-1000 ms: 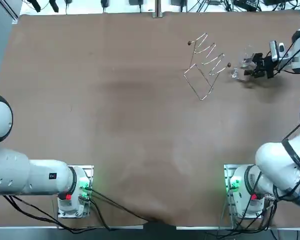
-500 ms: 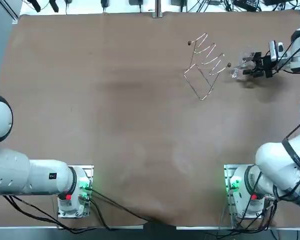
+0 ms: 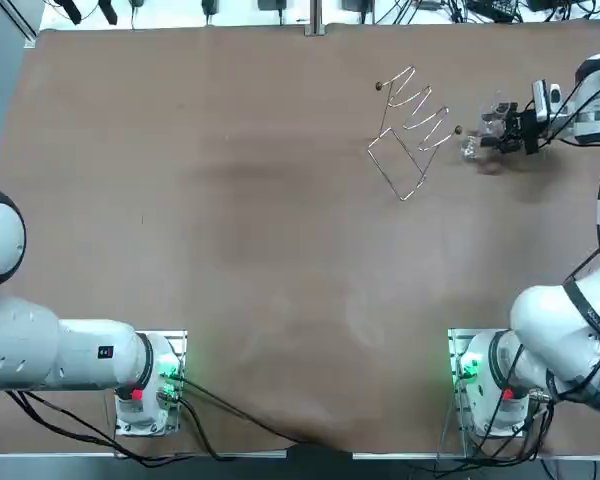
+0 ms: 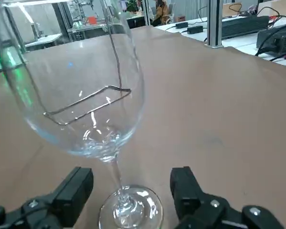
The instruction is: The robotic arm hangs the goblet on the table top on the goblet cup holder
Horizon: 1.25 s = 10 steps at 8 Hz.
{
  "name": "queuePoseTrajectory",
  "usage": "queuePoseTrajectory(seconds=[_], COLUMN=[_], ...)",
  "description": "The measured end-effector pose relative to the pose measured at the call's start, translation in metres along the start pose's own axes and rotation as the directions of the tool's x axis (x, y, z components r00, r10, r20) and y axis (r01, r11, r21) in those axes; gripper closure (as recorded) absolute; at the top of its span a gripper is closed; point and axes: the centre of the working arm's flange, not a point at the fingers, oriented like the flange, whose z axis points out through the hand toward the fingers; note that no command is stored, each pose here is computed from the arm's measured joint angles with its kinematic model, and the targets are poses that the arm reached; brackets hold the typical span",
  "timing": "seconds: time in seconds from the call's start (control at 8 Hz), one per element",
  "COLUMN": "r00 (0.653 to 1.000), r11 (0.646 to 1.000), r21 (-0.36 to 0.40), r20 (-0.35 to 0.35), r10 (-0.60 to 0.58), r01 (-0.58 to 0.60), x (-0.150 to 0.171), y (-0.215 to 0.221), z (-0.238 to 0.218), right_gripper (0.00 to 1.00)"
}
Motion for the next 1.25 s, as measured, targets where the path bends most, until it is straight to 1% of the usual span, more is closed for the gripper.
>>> queuePoseTrajectory(seconds=[0.62, 1.25], r00=[1.0, 1.0], r11=[1.0, 0.999], r21=[-0.031, -0.044], r20=[-0.018, -0.003], r10=[-0.004, -0.002], r01=[0.003, 0.002], x=[0.006, 0.004], y=[0.005, 0.007], z=[0.013, 0.013], right_gripper=[0.0, 0.01])
